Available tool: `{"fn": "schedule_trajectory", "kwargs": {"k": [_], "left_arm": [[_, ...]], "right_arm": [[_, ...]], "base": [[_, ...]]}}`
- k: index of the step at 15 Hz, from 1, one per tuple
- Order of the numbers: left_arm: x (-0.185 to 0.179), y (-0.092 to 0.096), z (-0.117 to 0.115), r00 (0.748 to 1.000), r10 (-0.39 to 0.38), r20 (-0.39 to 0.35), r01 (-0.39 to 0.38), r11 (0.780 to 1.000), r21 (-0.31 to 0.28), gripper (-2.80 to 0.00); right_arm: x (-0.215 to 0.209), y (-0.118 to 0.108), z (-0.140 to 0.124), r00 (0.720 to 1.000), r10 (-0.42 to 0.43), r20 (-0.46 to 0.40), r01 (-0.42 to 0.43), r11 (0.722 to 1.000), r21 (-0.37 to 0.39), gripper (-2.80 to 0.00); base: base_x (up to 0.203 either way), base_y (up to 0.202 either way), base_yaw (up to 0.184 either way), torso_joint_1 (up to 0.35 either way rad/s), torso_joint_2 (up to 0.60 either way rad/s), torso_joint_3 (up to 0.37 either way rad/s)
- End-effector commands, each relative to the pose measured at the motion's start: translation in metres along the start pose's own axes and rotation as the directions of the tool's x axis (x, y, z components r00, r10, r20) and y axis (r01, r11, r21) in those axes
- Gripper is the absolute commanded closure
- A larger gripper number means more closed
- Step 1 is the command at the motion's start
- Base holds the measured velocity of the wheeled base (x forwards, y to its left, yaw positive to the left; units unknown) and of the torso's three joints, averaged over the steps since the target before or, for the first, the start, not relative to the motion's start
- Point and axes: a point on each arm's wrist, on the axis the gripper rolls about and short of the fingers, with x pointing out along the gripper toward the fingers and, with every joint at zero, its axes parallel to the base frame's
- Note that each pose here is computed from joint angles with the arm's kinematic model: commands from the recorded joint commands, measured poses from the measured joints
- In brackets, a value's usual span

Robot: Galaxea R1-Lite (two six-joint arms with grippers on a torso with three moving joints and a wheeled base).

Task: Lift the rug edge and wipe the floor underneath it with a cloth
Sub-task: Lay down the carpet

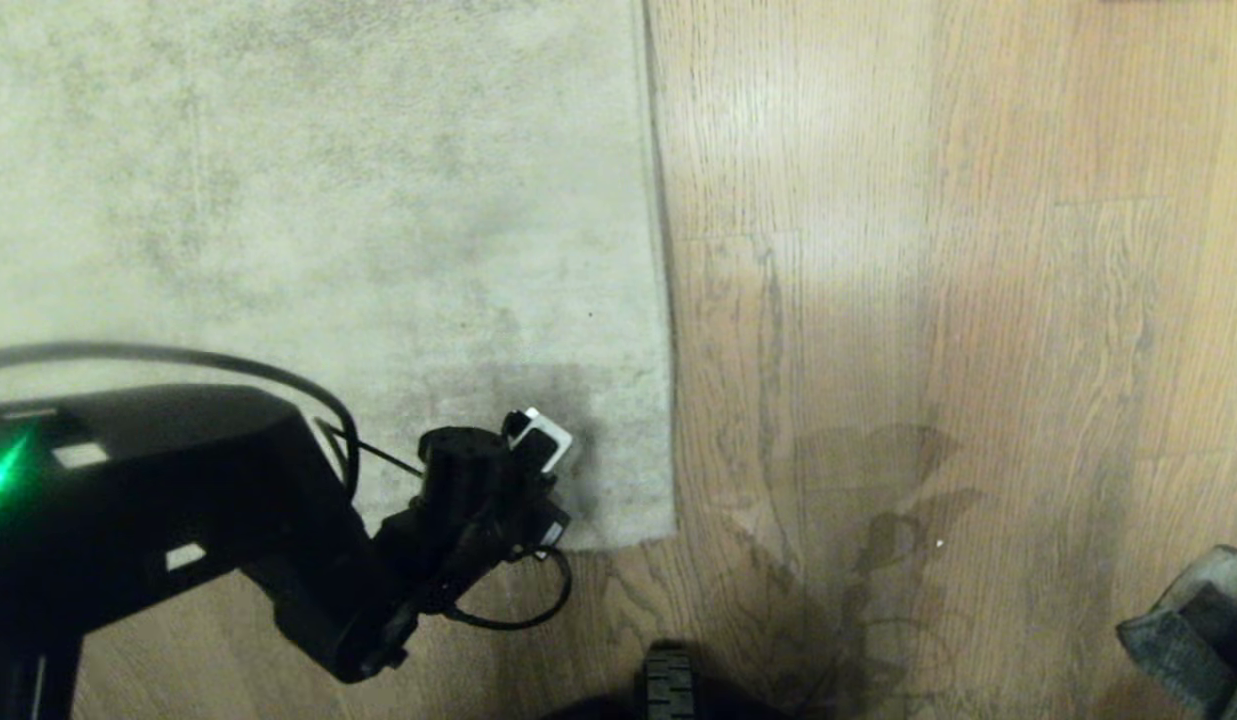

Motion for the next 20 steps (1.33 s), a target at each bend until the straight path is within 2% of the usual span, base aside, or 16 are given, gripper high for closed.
{"fn": "schedule_trajectory", "kwargs": {"k": [1,4,10,16,20], "left_arm": [[0.015,-0.026,0.006,0.998,-0.059,0.021,0.059,0.998,-0.021,0.0],[0.025,-0.034,0.006,0.996,-0.082,0.029,0.083,0.996,-0.034,0.0],[0.033,-0.034,-0.001,0.995,-0.098,0.024,0.098,0.995,-0.032,0.0],[0.012,-0.02,0.029,0.991,-0.072,0.117,0.079,0.995,-0.057,0.0],[-0.026,0.005,0.054,0.985,-0.029,0.169,0.046,0.995,-0.094,0.0]], "right_arm": [[0.0,0.0,0.0,1.0,0.0,0.0,0.0,1.0,0.0,0.0],[0.0,0.0,0.0,1.0,0.0,0.001,0.0,1.0,0.0,0.0],[0.0,0.0,0.0,1.0,0.0,-0.001,0.0,1.0,0.0,0.0],[0.0,0.0,0.0,1.0,0.0,-0.001,0.0,1.0,0.0,0.0],[0.0,0.0,0.0,1.0,0.0,0.0,0.0,1.0,0.0,0.0]], "base": [[0.0,0.0,0.0,0.0,0.0,0.0],[0.0,0.0,0.0,0.0,0.0,0.0],[0.0,0.0,0.0,0.0,0.0,0.0],[0.0,0.0,0.0,0.0,0.0,0.0],[0.0,0.0,0.0,0.0,0.0,0.0]]}}
